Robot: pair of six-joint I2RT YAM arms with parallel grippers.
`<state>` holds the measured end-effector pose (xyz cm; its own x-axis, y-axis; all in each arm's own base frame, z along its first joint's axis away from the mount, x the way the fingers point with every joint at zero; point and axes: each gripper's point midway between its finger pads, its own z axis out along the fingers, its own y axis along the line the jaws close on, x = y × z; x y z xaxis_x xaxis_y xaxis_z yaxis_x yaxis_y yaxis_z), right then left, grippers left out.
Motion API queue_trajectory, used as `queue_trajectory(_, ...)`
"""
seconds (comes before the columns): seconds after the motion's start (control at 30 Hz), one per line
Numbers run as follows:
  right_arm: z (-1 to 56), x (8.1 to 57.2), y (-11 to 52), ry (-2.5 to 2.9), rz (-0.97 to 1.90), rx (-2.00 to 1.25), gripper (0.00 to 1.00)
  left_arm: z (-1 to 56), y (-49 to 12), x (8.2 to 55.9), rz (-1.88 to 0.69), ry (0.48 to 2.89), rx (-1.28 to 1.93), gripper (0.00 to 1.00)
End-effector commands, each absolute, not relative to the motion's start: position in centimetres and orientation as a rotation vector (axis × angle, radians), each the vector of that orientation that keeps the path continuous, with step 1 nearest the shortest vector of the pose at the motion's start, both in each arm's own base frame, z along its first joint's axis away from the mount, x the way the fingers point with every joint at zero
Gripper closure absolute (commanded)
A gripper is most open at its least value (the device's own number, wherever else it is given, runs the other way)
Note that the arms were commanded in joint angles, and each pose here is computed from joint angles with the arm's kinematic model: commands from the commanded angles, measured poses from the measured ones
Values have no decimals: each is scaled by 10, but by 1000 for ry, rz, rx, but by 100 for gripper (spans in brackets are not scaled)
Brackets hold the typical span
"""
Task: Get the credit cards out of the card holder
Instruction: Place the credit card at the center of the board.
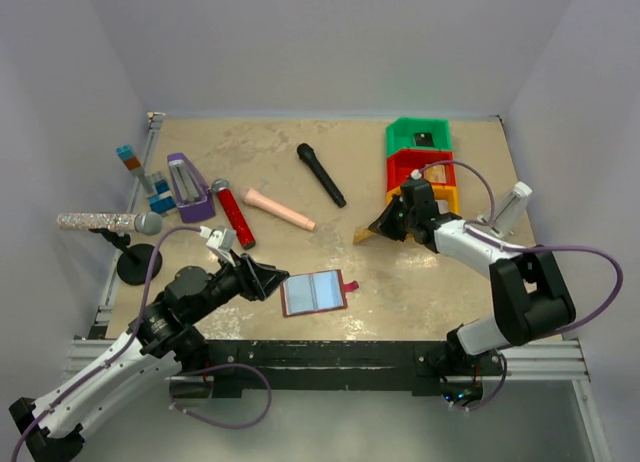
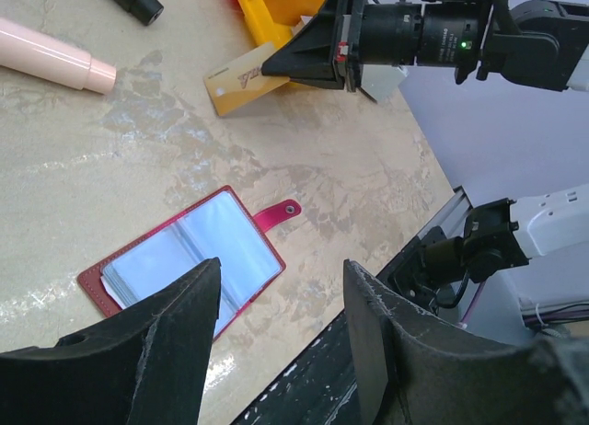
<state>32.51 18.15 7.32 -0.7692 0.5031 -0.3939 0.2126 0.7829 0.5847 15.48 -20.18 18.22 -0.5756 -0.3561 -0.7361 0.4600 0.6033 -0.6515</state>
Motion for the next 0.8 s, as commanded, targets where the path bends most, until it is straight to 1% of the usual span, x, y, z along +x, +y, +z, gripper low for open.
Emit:
queue_trajectory(0.0,90,353,197,2333,795,538,100,184,-202,159,-1092,1868,72,40)
queue_trajectory(0.33,74,358,202,2381,788,530,99,176,-203,160,-1071,1893,82,40)
queue_trajectory(0.57,72,355,204,2394,803,513,90,173,-204,161,-1065,1903,87,40)
queue_trajectory(0.77,75,355,205,2399,809,496,76,172,-204,161,-1065,1910,86,40)
